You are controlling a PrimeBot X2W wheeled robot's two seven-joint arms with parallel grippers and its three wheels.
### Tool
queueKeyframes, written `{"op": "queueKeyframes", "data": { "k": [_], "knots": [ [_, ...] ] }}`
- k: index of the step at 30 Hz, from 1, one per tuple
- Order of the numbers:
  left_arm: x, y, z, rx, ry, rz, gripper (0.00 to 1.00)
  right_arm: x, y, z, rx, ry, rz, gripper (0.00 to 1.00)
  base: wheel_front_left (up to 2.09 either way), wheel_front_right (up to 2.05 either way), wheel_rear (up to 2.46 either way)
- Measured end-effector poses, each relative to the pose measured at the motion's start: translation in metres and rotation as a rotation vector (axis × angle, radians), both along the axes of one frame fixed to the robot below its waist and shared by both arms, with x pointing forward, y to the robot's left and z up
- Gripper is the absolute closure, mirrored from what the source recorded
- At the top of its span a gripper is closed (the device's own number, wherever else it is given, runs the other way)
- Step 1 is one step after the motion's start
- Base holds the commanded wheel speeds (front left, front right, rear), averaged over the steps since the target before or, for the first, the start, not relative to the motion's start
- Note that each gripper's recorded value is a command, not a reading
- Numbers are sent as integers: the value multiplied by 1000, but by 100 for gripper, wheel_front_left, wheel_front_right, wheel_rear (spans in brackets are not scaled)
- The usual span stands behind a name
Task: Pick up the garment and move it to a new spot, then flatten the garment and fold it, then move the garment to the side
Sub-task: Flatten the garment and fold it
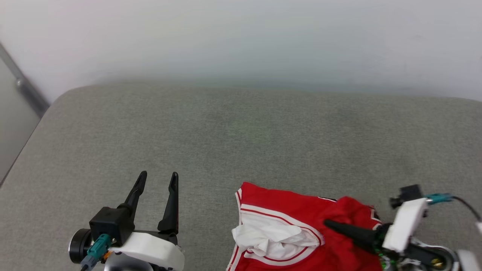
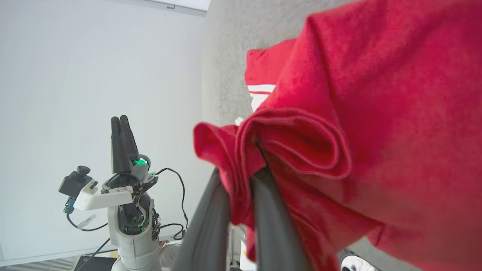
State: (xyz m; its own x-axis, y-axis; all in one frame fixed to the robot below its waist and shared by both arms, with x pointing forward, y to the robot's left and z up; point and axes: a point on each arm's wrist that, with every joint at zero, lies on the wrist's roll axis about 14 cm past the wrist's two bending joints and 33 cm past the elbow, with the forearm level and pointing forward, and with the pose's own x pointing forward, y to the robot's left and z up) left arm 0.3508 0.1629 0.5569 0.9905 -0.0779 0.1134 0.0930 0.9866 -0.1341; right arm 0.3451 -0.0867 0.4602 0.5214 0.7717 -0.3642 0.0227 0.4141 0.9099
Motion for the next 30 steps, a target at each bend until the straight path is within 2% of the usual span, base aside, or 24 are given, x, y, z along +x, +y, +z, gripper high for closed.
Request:
{"op": "queueKeyframes", "data": {
  "k": [4,8,14,15,16,17,18,23,30],
  "knots": [
    [-1,5,-1,-1,6,15,0,-4,47,-5,55,18,90,100,0,0,0],
    [1,8,-2,-5,11,25,0,2,81,-7,65,9,134,100,0,0,0],
    [2,17,-12,-4,36,56,0,9,106,-25,4,23,168,100,0,0,0],
    [2,19,-13,-4,39,60,0,10,107,-30,-20,21,171,95,0,0,0],
    [2,20,-14,-8,42,64,0,10,108,-34,-39,19,172,64,0,0,0],
    [3,21,-16,-8,46,67,0,11,108,-36,-55,14,171,19,0,0,0],
    [3,21,-16,-8,48,68,0,12,109,-38,-66,8,168,0,0,0,0],
    [5,20,-18,-10,47,64,0,15,116,-30,-106,-58,196,0,0,0,0],
    [7,14,-14,-17,32,45,0,11,111,-14,-293,-277,322,0,0,0,0]
  ]
}}
